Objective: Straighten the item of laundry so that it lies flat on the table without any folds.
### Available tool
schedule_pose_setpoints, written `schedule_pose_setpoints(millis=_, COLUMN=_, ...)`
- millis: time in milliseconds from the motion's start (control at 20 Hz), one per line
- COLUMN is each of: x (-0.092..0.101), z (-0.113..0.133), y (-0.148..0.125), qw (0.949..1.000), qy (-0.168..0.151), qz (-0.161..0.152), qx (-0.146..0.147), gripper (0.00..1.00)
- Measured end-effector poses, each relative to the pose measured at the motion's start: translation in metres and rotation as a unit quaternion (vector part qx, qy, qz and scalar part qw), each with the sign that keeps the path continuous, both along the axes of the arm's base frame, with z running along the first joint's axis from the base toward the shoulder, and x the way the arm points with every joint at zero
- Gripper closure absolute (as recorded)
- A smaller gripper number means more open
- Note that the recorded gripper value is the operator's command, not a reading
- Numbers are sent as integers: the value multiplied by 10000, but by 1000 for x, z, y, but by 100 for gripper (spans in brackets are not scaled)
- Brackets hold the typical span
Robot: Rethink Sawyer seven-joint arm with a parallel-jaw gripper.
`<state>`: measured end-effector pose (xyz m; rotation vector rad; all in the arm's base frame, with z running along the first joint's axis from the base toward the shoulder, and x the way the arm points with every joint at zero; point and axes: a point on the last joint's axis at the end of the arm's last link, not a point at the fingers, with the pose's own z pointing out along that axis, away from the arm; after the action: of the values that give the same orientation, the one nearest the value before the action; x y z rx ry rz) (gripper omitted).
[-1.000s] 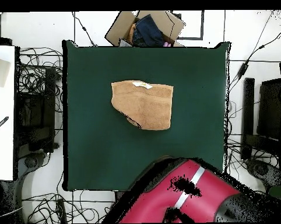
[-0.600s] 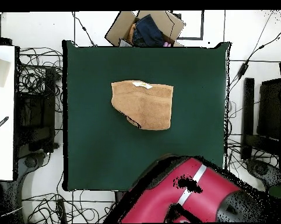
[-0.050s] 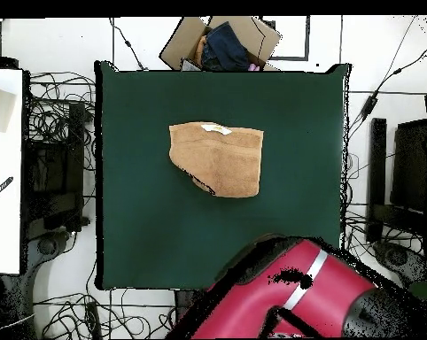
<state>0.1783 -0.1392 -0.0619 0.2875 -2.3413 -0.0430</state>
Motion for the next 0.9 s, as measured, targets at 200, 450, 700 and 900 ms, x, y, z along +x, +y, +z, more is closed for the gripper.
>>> schedule_pose_setpoints(millis=200, x=1, z=-9, y=0, qw=9994, qy=-317, qz=36, qx=99, gripper=0)
schedule_pose_setpoints(millis=450, x=2, z=-17, y=2, qw=9981, qy=-573, qz=88, qx=188, gripper=0)
schedule_pose_setpoints(millis=700, x=5, z=-23, y=5, qw=9957, qy=-858, qz=101, qx=321, gripper=0)
schedule_pose_setpoints(millis=900, x=7, z=-27, y=8, qw=9931, qy=-1095, qz=69, qx=419, gripper=0)
